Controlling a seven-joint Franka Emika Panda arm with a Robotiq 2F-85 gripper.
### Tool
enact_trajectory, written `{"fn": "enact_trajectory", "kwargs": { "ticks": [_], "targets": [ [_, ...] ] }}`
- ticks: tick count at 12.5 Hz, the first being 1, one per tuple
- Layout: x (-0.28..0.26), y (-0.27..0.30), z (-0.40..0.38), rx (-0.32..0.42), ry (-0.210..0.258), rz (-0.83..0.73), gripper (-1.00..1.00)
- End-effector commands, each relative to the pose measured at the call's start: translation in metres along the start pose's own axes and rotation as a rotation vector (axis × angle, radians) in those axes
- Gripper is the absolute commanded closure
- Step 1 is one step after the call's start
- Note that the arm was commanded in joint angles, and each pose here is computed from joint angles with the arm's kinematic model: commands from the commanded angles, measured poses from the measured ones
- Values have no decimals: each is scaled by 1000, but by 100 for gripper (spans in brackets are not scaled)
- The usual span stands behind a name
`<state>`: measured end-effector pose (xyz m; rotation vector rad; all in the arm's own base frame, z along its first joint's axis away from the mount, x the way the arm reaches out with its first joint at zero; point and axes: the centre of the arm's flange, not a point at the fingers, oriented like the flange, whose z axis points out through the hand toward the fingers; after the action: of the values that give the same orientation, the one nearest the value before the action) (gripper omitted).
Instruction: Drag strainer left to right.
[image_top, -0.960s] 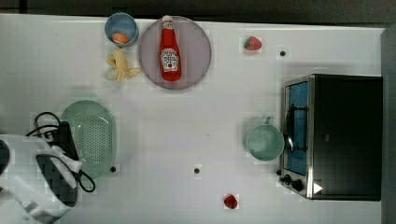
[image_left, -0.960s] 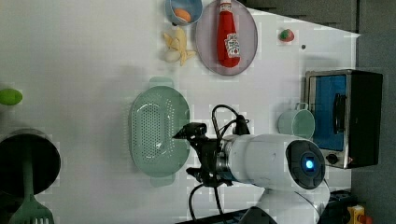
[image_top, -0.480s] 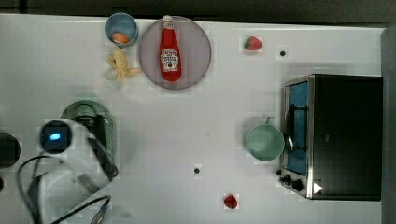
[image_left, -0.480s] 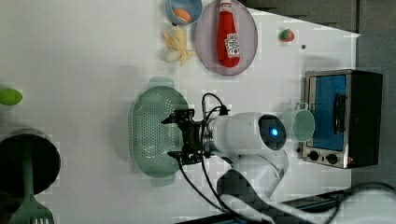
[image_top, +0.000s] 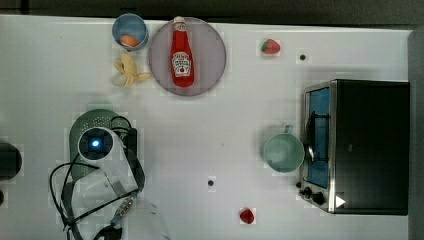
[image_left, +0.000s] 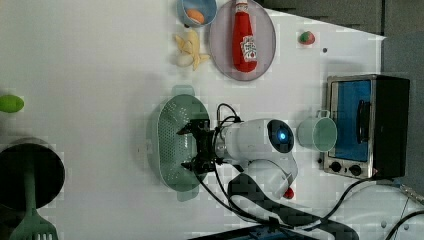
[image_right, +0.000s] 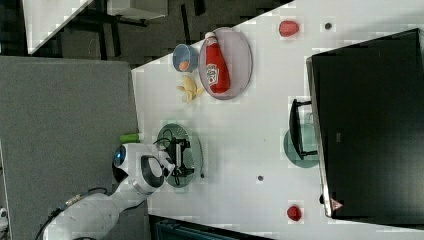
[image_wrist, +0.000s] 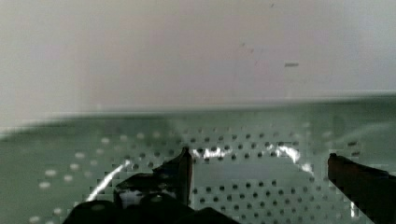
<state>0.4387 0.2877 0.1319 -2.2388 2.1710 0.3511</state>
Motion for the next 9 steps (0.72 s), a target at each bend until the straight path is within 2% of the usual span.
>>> {"fn": "enact_trajectory", "kwargs": {
  "ticks": [1, 9],
  "targets": [
    [-14, -11, -26, 69, -4, 4, -100],
    [57, -21, -40, 97, 60, 83, -100]
  ]
}}
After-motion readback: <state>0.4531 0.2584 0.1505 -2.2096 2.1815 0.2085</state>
